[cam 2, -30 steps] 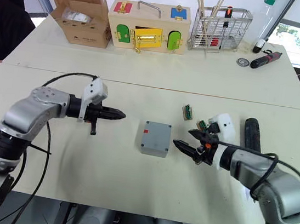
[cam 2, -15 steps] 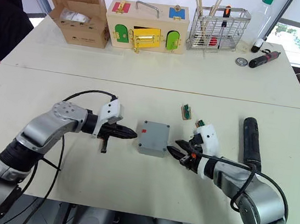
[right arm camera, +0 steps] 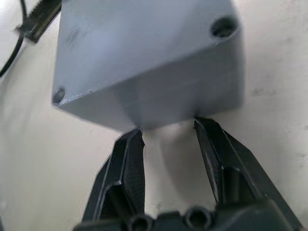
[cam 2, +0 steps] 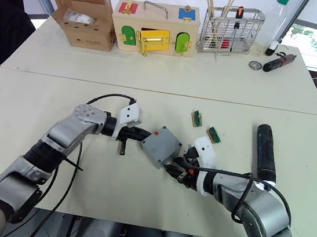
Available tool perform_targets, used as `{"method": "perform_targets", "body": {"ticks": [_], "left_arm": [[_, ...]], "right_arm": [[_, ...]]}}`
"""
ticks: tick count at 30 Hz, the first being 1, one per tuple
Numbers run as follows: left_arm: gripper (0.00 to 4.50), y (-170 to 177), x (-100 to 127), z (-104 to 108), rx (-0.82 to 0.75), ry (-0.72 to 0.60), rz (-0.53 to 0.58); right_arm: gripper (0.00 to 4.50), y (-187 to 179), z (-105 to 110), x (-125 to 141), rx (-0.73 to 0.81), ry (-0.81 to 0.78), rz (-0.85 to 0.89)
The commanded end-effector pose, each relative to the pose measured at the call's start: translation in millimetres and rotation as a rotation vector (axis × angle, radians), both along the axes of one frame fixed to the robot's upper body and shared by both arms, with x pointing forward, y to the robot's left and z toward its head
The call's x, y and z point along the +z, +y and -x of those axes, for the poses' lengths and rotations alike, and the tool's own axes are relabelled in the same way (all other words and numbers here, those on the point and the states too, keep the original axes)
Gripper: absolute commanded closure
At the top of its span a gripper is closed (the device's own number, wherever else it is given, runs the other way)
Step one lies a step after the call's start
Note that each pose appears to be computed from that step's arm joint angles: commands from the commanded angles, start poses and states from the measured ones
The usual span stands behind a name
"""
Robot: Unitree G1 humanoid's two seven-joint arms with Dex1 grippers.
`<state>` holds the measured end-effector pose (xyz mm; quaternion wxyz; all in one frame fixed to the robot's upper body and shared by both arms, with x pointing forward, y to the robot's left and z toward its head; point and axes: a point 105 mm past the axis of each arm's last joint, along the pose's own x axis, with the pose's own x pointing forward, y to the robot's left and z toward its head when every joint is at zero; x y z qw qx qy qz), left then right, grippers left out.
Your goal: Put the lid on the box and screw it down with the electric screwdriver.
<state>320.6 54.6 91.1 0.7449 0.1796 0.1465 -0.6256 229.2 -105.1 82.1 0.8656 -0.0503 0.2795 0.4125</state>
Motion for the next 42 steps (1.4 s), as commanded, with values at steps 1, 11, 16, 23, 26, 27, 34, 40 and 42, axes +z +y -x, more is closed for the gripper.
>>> {"method": "perform_targets", "body": {"ticks": [1, 11, 16, 23, 26, 27, 34, 40, 42], "left_arm": [[4.50, 3.2, 5.1, -6.9, -0.006, -0.043, -0.009], [4.50, 46.6, 15.0, 10.0, 0.034, 0.019, -0.047], [4.50, 51.4, 12.4, 40.3, 0.002, 0.099, -0.063], [4.50, 40.0, 5.2, 56.7, -0.011, 0.130, -0.066], [4.50, 35.2, 1.3, 52.2, 0.008, 0.114, -0.062], [4.50, 33.8, 1.1, 50.8, 0.016, 0.112, -0.053], [4.50, 25.9, -2.9, 50.4, 0.026, 0.121, -0.026], [4.50, 28.5, -5.0, 41.2, 0.049, 0.085, -0.042], [4.50, 28.6, -4.9, 38.6, 0.051, 0.076, -0.043]], "right_arm": [[2.67, 2.6, 6.0, 5.7, 0.034, -0.030, 0.032], [2.67, -28.3, -20.6, 24.8, 0.016, -0.200, 0.123], [2.67, -40.8, -37.4, 26.0, 0.006, -0.242, 0.161], [2.67, -32.2, -39.0, 26.6, 0.142, -0.258, 0.151], [2.67, -24.3, -32.6, 21.8, 0.236, -0.236, 0.156], [2.67, -23.1, -33.9, 21.7, 0.250, -0.244, 0.158], [2.67, -16.4, -47.2, 24.1, 0.300, -0.296, 0.158], [2.67, -5.3, -33.2, 21.3, 0.381, -0.258, 0.121], [2.67, -1.9, -25.6, 19.0, 0.409, -0.236, 0.114]]}}
